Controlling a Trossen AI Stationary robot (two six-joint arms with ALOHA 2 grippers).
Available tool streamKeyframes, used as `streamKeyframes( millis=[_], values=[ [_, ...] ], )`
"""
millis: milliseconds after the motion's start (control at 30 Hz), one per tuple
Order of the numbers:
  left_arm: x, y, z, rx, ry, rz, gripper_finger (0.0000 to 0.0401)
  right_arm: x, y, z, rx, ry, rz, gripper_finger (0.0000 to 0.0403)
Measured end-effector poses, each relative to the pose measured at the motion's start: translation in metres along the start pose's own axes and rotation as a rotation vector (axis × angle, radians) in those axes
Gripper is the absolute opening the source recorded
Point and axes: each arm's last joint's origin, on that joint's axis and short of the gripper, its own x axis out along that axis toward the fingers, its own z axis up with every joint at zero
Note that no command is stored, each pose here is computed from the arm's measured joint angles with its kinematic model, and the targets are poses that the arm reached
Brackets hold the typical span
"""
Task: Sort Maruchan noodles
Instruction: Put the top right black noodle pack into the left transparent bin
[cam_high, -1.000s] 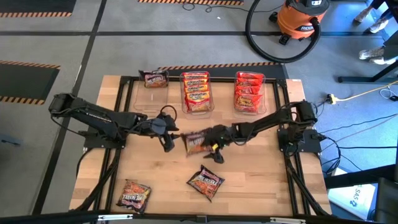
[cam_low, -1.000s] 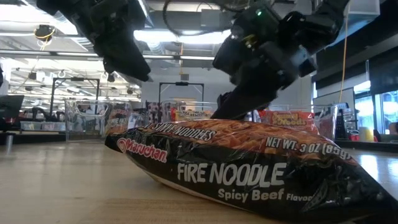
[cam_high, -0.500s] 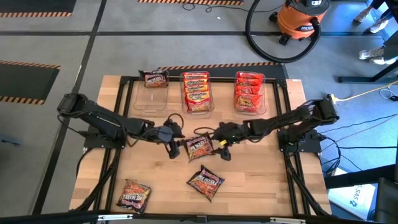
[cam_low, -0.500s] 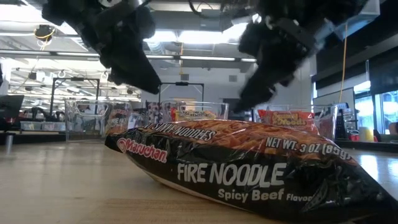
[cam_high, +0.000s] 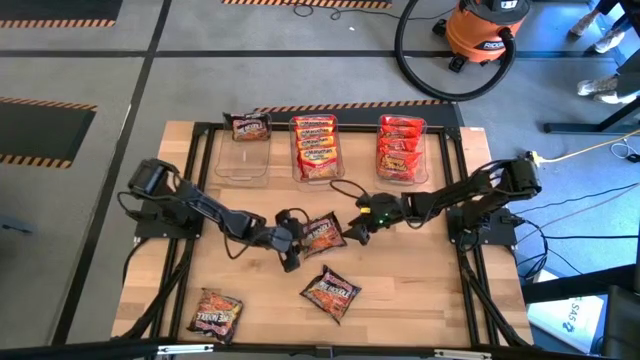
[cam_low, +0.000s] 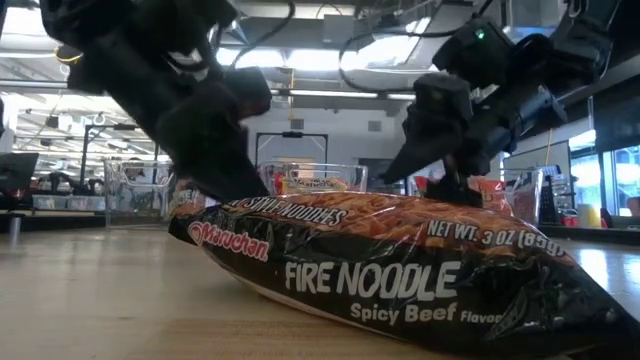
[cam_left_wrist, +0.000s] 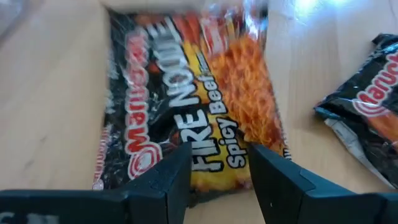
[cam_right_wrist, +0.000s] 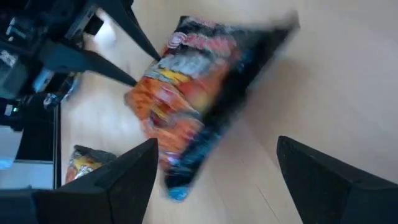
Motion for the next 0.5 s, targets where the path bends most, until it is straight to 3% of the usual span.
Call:
streamKeyframes(
  millis=[200, 500],
  values=[
    [0.013, 0.000, -0.009, -0.012, 0.000, 0.033, 0.0152, 0.011, -0.011, -0.009, 0.063, 0.065, -0.032, 0.0308],
    [0.013, -0.001, -0.010, 0.012, -0.008, 0.046, 0.0152, 0.018, -0.001, 0.000, 0.091, 0.009, 0.094, 0.0308]
  ],
)
